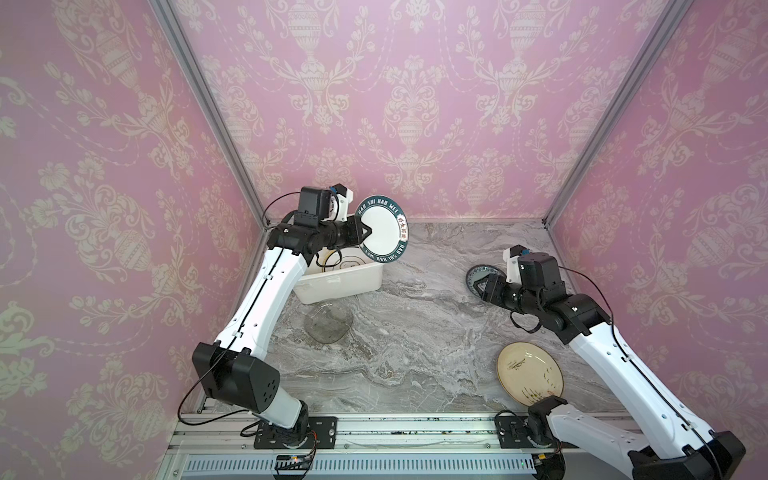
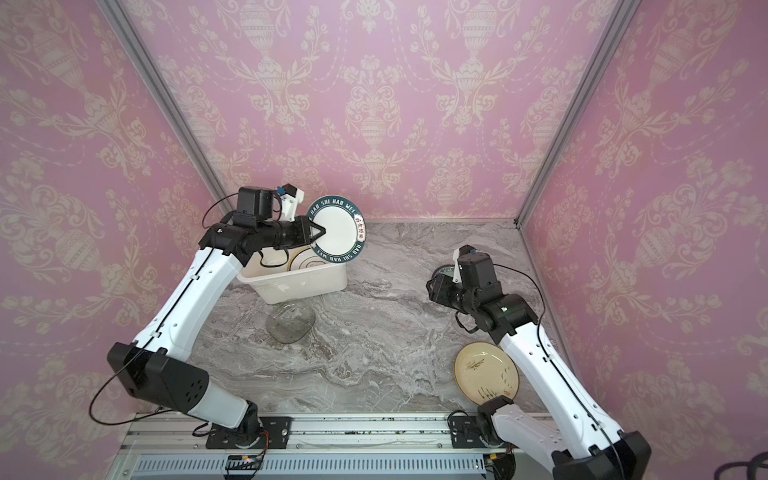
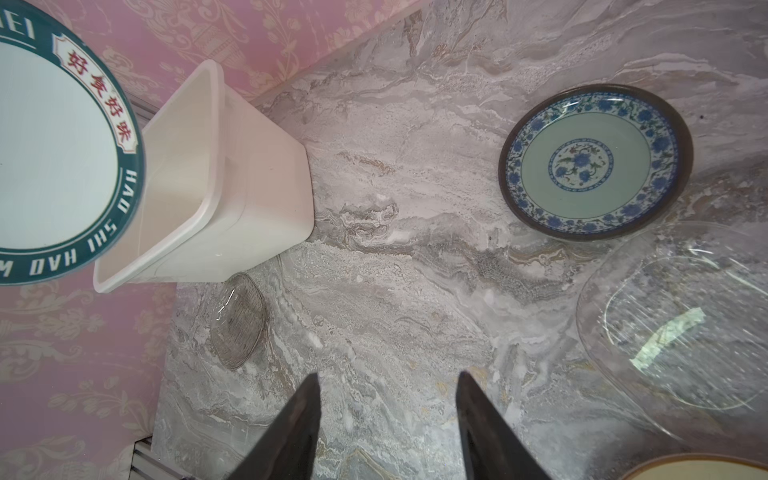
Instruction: Place the plates into the plastic bin on the countertop
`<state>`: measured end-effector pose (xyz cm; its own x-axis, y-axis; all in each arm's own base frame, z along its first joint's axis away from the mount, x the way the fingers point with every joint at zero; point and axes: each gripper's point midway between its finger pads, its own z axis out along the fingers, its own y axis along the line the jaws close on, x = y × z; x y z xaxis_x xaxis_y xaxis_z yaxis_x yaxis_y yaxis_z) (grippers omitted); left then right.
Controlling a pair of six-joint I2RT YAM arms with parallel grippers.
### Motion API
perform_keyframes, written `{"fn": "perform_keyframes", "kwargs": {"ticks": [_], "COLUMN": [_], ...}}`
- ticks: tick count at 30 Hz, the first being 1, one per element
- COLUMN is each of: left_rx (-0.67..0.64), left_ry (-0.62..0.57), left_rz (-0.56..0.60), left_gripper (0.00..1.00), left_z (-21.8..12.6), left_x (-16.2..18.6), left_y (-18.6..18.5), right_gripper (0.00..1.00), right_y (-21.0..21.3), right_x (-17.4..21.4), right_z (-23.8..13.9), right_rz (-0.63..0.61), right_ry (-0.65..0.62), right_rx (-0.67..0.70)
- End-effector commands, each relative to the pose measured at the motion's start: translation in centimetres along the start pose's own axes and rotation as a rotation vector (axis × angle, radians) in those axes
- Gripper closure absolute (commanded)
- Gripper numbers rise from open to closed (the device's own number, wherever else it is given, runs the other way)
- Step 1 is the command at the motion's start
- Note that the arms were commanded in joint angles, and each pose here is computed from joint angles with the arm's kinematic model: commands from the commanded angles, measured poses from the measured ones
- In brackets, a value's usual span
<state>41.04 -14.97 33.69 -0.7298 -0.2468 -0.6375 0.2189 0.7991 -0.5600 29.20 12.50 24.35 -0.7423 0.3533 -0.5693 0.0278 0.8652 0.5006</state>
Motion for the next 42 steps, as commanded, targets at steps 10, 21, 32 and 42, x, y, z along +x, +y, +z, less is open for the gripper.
{"fn": "perform_keyframes", "kwargs": {"ticks": [10,21,32,42], "left_rx": [-0.271,-0.193,-0.087,-0.008], "left_ry": [-0.076,0.034,0.132,0.145], "left_rz": [-0.174,-0.286,-0.379,-0.464], "left_gripper": [0.97,0.98,1.0,0.98], "left_z": [-2.2,2.5,7.4,10.0], "left_x": [-2.1,-0.9,0.8,1.7], "left_y": [11.4,14.3,16.0,16.7], "right_gripper": [0.48,0.48,0.48,0.48], "right_y": [2.2,1.2,1.1,1.4], "right_x": [-0.6,0.7,0.9,0.7], "right_z": [0.8,1.5,2.2,3.0], "right_rz": [-0.018,0.008,0.004,0.014], "right_ry": [0.069,0.093,0.123,0.146], "right_rx": [-0.063,-0.052,-0.038,-0.033]}}
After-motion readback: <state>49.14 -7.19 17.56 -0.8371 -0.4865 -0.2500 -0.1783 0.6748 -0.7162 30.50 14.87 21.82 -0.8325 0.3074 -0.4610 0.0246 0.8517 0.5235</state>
